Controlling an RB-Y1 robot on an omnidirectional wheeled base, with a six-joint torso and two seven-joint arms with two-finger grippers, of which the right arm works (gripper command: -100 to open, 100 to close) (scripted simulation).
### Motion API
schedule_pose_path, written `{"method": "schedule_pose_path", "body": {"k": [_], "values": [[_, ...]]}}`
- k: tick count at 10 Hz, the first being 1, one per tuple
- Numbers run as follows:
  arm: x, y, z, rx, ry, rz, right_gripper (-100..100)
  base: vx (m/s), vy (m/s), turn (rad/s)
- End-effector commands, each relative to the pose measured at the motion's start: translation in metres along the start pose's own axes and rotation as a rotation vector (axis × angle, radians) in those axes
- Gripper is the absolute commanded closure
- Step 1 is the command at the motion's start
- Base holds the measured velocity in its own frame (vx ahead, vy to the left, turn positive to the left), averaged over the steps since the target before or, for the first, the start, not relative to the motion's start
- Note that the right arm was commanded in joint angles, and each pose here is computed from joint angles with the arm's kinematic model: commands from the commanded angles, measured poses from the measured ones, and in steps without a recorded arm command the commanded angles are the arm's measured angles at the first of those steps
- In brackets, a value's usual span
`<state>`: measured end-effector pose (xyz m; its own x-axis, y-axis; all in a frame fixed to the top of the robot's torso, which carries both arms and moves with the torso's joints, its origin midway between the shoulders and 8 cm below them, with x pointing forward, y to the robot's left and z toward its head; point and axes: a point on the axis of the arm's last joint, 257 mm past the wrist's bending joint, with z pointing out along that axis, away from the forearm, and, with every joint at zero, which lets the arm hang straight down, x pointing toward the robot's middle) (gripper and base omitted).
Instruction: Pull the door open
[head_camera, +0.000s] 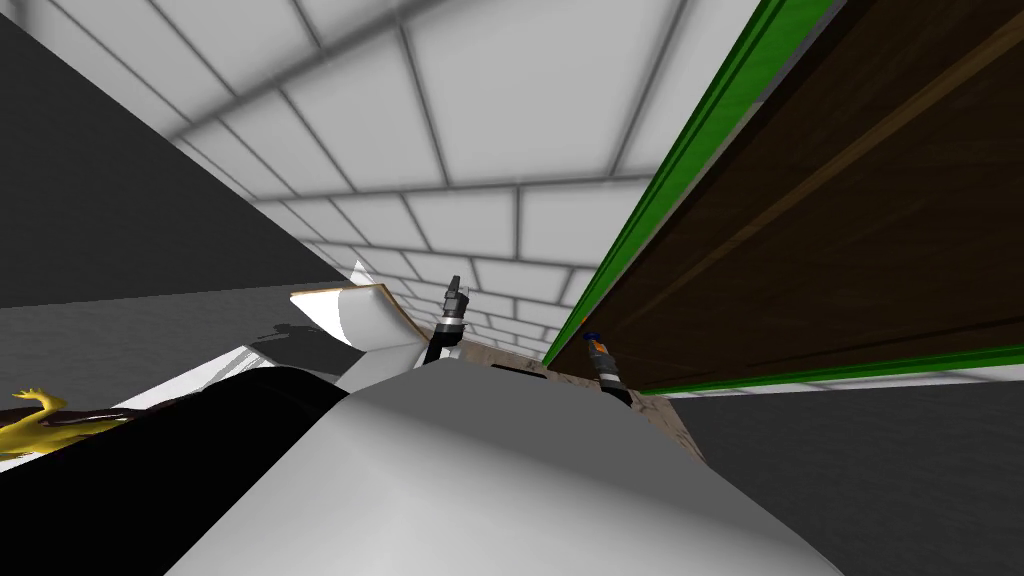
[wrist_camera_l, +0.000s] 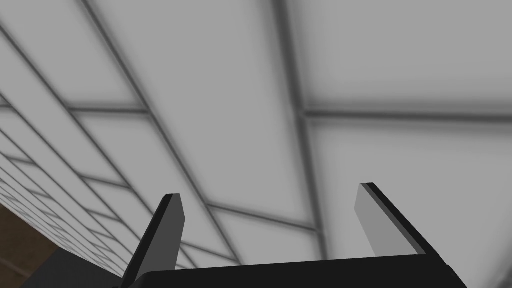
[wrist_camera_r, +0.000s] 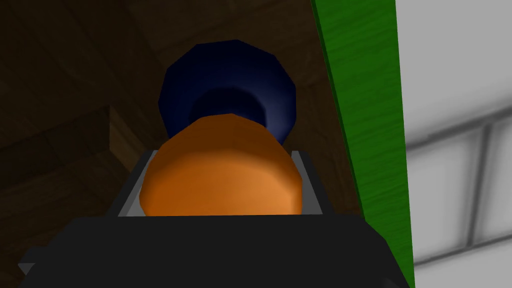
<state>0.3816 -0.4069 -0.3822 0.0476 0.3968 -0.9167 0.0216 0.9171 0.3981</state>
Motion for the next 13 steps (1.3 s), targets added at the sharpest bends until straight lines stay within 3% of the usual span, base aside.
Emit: {"method": "schedule_pose_path", "body": {"k": [1,13], "values": [[0.0004,0.0021,0.0010,0.001,-0.005,0.059,100,-0.034,-0.016,0.050],[-0.0067,0.0006,0.0100,0.021,-0.050,0.433,100,-0.043,-0.023,0.060]]}}
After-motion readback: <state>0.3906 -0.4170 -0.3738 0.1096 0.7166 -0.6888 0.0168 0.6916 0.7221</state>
